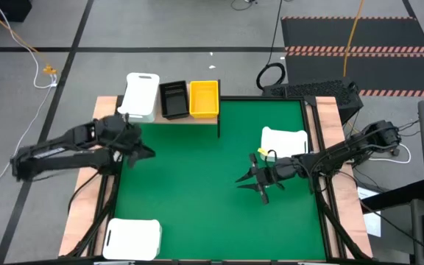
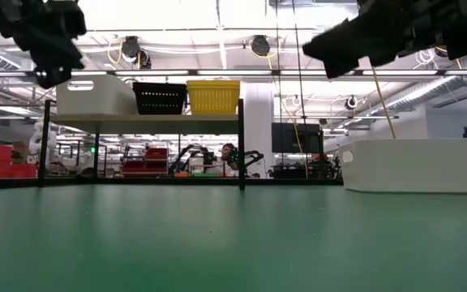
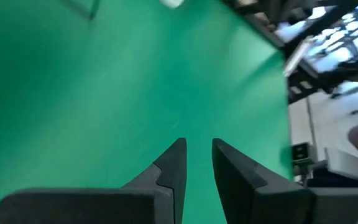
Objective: Stack baskets on shelf by color
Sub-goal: Stack the bottom white bin on top of the other white bin on the shelf
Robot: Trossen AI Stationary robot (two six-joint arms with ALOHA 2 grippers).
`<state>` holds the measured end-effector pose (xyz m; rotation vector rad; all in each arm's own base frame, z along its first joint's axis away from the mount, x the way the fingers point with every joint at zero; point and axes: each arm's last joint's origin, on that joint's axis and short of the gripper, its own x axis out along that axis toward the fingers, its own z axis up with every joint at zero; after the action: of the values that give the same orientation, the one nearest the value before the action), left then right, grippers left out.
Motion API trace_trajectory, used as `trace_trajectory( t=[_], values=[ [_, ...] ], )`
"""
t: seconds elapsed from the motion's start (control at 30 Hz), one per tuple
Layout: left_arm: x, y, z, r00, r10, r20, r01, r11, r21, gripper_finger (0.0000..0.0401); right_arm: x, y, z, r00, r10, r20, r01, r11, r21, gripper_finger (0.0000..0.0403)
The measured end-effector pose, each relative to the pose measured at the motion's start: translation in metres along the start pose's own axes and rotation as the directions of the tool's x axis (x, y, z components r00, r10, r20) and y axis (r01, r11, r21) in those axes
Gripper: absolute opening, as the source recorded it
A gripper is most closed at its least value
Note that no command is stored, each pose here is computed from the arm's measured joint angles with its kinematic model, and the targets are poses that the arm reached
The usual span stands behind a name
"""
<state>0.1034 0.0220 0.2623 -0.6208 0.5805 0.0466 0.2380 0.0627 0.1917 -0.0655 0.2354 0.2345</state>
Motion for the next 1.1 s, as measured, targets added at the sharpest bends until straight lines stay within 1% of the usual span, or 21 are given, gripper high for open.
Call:
trace_trajectory(
  t=[0.1, 0.2, 0.27, 0.33, 0.43, 0.5, 0.6, 0.67, 0.73, 0.77, 0.8, 0.87, 0.93, 1.1],
  values=[
    [0.012, -0.016, 0.002, 0.998, -0.045, 0.038, 0.043, 0.998, 0.053, 0.0076, 0.0, 0.0, -0.003, 0.999, 0.002, -0.033, -0.002, 1.0, 0.017, 0.0075],
    [0.028, -0.037, 0.001, 0.996, -0.08, 0.043, 0.075, 0.992, 0.1, 0.0076, 0.0, 0.003, -0.002, 1.0, 0.01, -0.019, -0.01, 1.0, 0.015, 0.0075],
    [0.046, -0.052, -0.004, 0.995, -0.103, 0.008, 0.101, 0.987, 0.129, 0.0076, 0.0, 0.004, -0.002, 1.0, 0.014, -0.02, -0.014, 1.0, 0.01, 0.0075],
    [0.066, -0.068, -0.014, 0.992, -0.113, -0.052, 0.119, 0.981, 0.153, 0.0076, 0.0, 0.004, -0.001, 1.0, 0.015, -0.01, -0.015, 1.0, 0.006, 0.0075],
    [0.093, -0.09, -0.032, 0.984, -0.061, -0.168, 0.093, 0.978, 0.188, 0.0076, 0.0, 0.004, 0.0, 1.0, 0.014, 0.004, -0.014, 1.0, 0.005, 0.0075],
    [0.106, -0.107, -0.043, 0.974, -0.031, -0.223, 0.072, 0.981, 0.18, 0.0076, 0.0, 0.003, 0.002, 1.0, 0.012, 0.015, -0.012, 1.0, 0.005, 0.0075],
    [0.119, -0.131, -0.055, 0.956, 0.038, -0.291, 0.001, 0.991, 0.132, 0.0076, 0.0, 0.003, 0.004, 0.999, 0.011, 0.041, -0.011, 1.0, 0.006, 0.0075],
    [0.122, -0.149, -0.06, 0.941, 0.056, -0.333, -0.023, 0.994, 0.103, 0.0076, 0.0, 0.003, 0.005, 0.999, 0.011, 0.049, -0.011, 1.0, 0.007, 0.0075],
    [0.124, -0.167, -0.065, 0.931, 0.048, -0.361, -0.046, 0.999, 0.015, 0.0076, 0.0, 0.003, 0.005, 0.998, 0.011, 0.056, -0.011, 1.0, 0.011, 0.0075],
    [0.125, -0.176, -0.067, 0.928, 0.04, -0.371, -0.066, 0.996, -0.058, 0.0076, 0.0, 0.003, 0.006, 0.998, 0.011, 0.057, -0.011, 1.0, 0.015, 0.0075],
    [0.126, -0.183, -0.069, 0.925, 0.03, -0.378, -0.087, 0.987, -0.136, 0.0076, 0.0, 0.003, 0.006, 0.998, 0.01, 0.059, -0.011, 1.0, 0.018, 0.0075],
    [0.129, -0.197, -0.072, 0.923, 0.011, -0.385, -0.132, 0.949, -0.288, 0.0076, 0.0, 0.003, 0.006, 0.998, 0.01, 0.064, -0.012, 1.0, 0.021, 0.0075],
    [0.131, -0.208, -0.073, 0.921, -0.001, -0.39, -0.164, 0.906, -0.39, 0.0076, 0.0, 0.003, 0.007, 0.997, 0.01, 0.071, -0.012, 1.0, 0.022, 0.0075],
    [0.137, -0.218, -0.076, 0.884, -0.033, -0.466, -0.211, 0.861, -0.463, 0.0077, 0.0, 0.003, 0.007, 0.997, 0.01, 0.074, -0.011, 1.0, 0.017, 0.0075]
  ],
)
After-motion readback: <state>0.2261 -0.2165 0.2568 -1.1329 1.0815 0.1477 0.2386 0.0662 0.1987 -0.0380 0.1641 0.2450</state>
